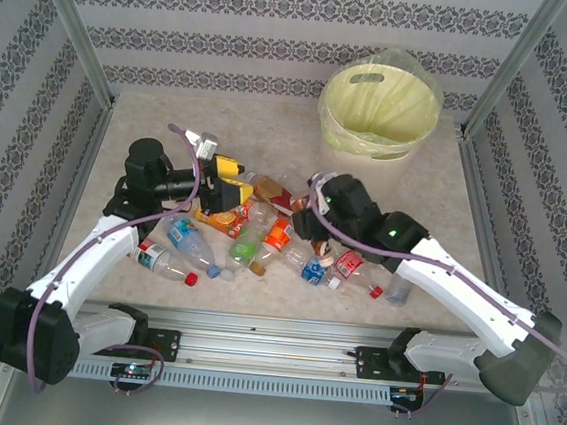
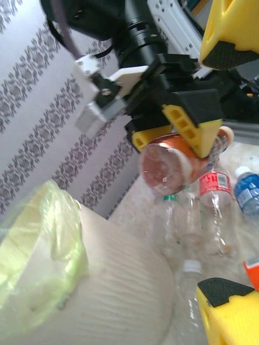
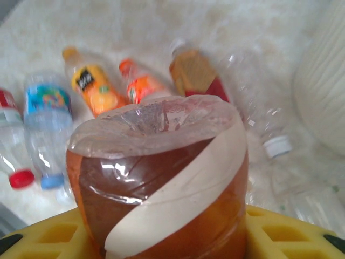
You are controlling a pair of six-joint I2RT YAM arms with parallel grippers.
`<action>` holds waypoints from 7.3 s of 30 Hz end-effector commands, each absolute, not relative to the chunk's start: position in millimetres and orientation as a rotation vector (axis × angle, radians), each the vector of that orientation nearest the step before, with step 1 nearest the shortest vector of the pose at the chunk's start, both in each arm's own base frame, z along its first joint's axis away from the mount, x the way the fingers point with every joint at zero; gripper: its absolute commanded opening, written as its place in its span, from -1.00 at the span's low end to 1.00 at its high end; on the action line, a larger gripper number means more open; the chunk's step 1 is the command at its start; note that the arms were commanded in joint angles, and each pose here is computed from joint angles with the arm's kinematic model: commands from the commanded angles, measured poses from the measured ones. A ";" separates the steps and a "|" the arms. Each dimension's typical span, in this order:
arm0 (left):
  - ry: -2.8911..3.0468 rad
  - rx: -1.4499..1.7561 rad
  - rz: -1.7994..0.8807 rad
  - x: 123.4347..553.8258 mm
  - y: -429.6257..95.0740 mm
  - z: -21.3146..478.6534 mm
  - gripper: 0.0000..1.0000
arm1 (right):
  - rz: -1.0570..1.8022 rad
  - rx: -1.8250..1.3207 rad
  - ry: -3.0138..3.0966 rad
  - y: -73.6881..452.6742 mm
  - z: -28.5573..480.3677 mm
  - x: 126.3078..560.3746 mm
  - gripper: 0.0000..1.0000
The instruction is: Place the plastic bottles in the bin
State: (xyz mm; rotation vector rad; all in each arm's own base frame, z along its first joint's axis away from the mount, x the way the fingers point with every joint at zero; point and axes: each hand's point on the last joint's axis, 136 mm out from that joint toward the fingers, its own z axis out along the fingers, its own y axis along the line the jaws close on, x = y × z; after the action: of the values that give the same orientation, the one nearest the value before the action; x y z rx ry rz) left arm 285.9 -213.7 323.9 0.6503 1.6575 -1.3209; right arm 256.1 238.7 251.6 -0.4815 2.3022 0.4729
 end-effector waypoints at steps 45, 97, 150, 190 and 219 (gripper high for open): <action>1.470 0.629 -1.254 277.1 -207.0 362.0 1.00 | 0.164 0.167 2.094 62.9 395.0 497.8 0.00; 1.697 0.617 -1.164 289.2 -214.1 322.9 1.00 | 0.211 0.083 2.296 68.6 350.4 489.0 0.70; 2.120 0.867 -1.016 210.8 -219.6 225.2 1.00 | 0.258 -0.915 2.695 223.8 115.7 198.0 0.57; 2.094 0.870 -0.988 211.4 -217.5 227.1 1.00 | 0.062 -1.025 2.885 225.7 31.6 199.1 0.67; 1.845 0.809 -1.166 234.1 -244.4 284.0 1.00 | 0.210 -0.765 2.754 219.1 89.8 203.0 0.22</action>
State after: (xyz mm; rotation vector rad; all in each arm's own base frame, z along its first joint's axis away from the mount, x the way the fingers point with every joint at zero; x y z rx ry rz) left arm 230.9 -230.2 258.4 0.7914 1.9700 -1.0834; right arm 206.1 225.5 79.0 -0.8366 2.7558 0.1905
